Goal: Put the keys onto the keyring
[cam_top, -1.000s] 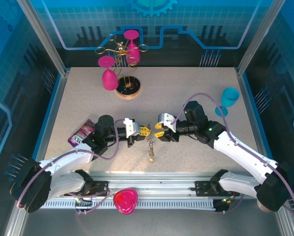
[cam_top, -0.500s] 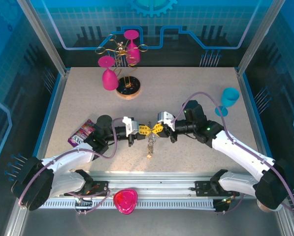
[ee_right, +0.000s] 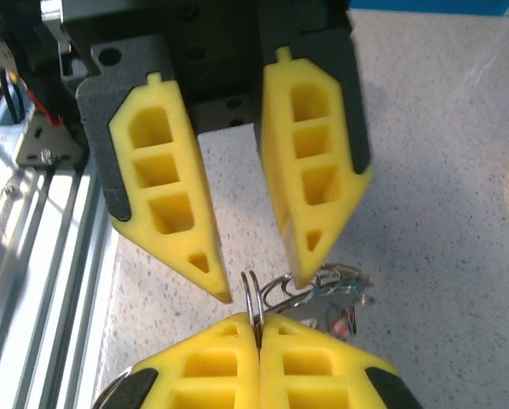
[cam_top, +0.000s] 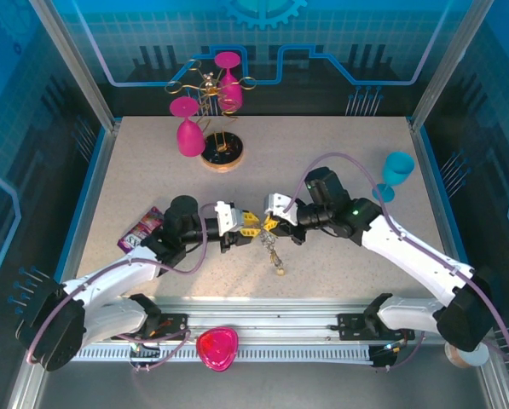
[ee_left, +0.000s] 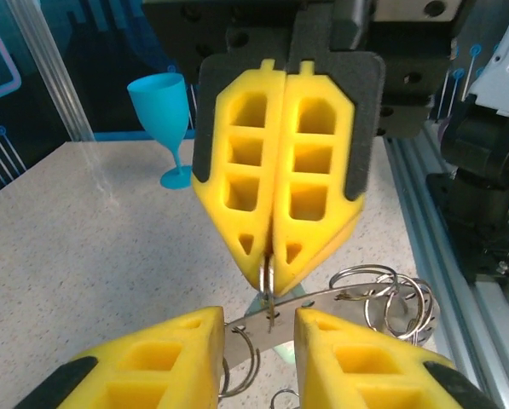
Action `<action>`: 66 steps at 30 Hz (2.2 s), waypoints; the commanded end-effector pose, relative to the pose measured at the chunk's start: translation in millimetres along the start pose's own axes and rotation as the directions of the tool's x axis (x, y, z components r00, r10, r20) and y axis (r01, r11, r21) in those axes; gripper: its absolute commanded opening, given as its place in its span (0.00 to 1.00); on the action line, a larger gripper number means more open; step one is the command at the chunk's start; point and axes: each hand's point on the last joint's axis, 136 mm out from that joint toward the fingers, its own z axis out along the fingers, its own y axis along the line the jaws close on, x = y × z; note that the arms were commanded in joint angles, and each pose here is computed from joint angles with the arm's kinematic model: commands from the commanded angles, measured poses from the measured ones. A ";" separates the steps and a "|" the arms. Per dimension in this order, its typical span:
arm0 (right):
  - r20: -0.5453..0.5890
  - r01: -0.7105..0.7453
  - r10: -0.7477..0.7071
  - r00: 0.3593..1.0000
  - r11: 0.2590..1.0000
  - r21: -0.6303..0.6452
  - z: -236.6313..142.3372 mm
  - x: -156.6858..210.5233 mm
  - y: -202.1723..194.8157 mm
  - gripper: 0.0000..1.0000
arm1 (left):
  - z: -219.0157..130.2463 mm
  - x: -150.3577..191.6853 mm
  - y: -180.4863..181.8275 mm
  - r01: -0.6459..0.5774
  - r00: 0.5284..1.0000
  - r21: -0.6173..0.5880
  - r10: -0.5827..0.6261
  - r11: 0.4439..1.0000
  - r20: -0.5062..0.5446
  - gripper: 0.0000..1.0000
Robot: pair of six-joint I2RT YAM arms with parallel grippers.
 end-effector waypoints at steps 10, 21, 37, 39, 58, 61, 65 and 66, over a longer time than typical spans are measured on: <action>-0.152 0.130 -0.131 0.980 0.991 -0.015 5.8 -10.4 2.9 0.00 | 1.2 0.7 -1.0 -0.039 0.996 0.032 0.041 0.999 -0.074 0.14; 0.016 0.019 -0.019 1.000 1.000 0.025 -11.3 -16.1 -3.9 0.24 | -2.8 -7.4 -5.7 -0.090 0.996 0.026 0.091 0.996 -0.010 0.00; 0.097 -0.021 0.021 0.995 1.000 -0.009 -2.7 3.8 1.6 0.32 | -7.5 -17.6 -12.0 -0.072 0.992 0.045 0.067 0.996 0.103 0.00; 0.101 -0.014 0.015 0.995 1.000 -0.010 -1.5 2.2 1.4 0.31 | -7.4 -18.1 -12.2 -0.070 0.992 0.048 0.065 0.996 0.104 0.00; 0.006 0.002 -0.002 1.000 1.000 -0.016 7.8 23.9 11.6 0.00 | -7.7 -29.7 -3.5 -0.061 0.988 0.007 0.059 0.998 0.140 0.00; 0.000 0.026 -0.026 1.000 1.000 -0.010 12.7 21.7 12.7 0.00 | -7.1 -30.5 -1.9 -0.055 0.988 0.004 0.054 0.998 0.144 0.00; -0.006 0.049 -0.049 0.999 0.999 0.013 14.4 20.8 11.8 0.00 | -7.2 -26.6 1.0 -0.059 0.990 -0.018 0.061 0.998 0.129 0.00; -0.003 0.051 -0.051 0.999 0.998 0.020 13.5 20.2 11.1 0.00 | -7.0 -24.8 1.0 -0.062 0.991 -0.018 0.063 0.998 0.121 0.00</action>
